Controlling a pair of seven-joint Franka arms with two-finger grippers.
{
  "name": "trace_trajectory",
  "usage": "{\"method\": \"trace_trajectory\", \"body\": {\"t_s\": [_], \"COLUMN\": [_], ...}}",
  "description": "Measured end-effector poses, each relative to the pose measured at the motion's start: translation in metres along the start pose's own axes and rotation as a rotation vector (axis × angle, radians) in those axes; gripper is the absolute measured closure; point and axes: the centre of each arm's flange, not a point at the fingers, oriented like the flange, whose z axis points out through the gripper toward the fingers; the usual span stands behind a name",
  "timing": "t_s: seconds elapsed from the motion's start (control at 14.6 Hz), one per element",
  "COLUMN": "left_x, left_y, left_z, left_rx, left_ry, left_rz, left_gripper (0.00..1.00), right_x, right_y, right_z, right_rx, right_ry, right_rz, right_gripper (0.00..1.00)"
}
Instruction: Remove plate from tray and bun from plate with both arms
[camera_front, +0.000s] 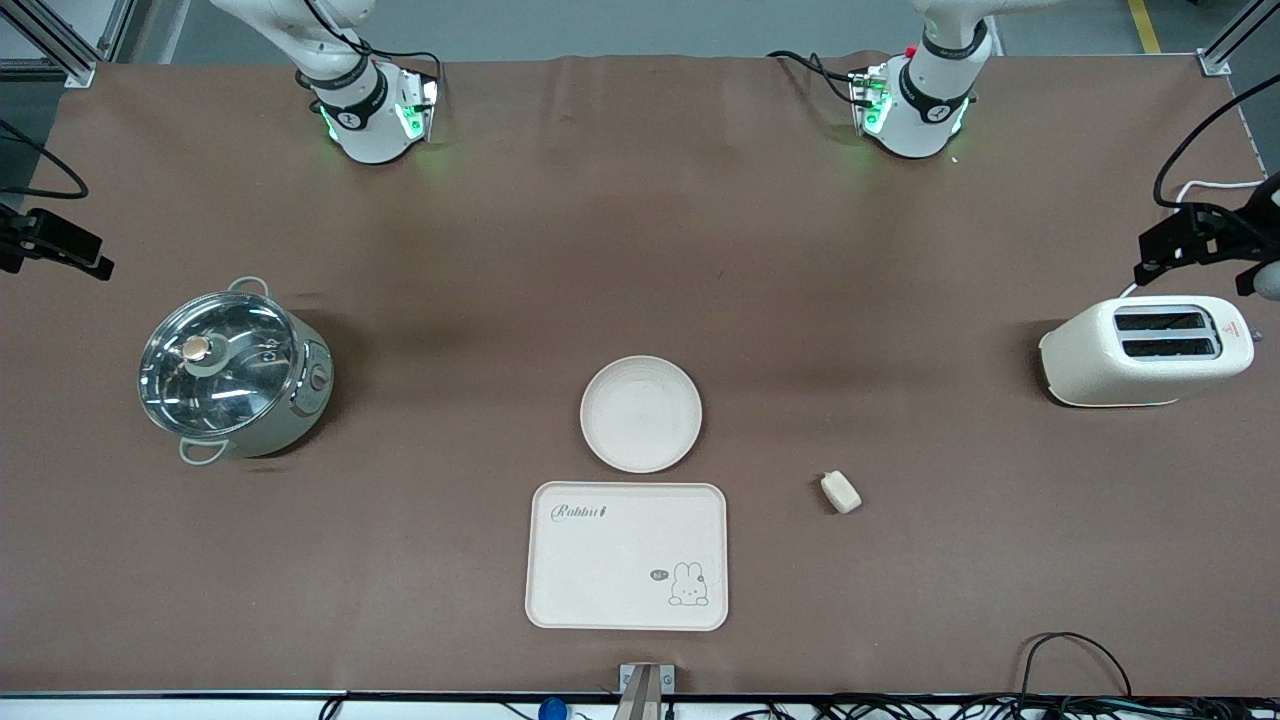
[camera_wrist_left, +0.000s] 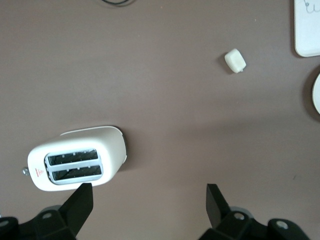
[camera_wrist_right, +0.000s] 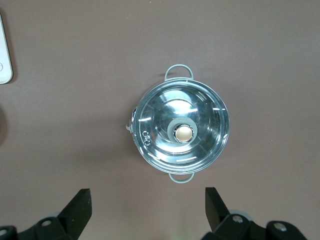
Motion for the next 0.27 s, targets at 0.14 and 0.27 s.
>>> {"method": "trace_trajectory", "body": {"t_s": [0.14,0.27], "left_x": [-0.003,-0.004], "left_y": [0.019,0.024], "left_z": [-0.004,-0.007], "left_rx": [0.004,0.009], "left_ry": [0.006,0.011], "left_rz": [-0.016,-0.025], "left_gripper": [0.00,0.00], "right_x": [0.000,0.000], "right_y": [0.000,0.000], "right_z": [0.000,0.000], "right_rx": [0.000,0.000], "right_ry": [0.000,0.000], "right_rz": [0.000,0.000], "right_gripper": [0.00,0.00]}}
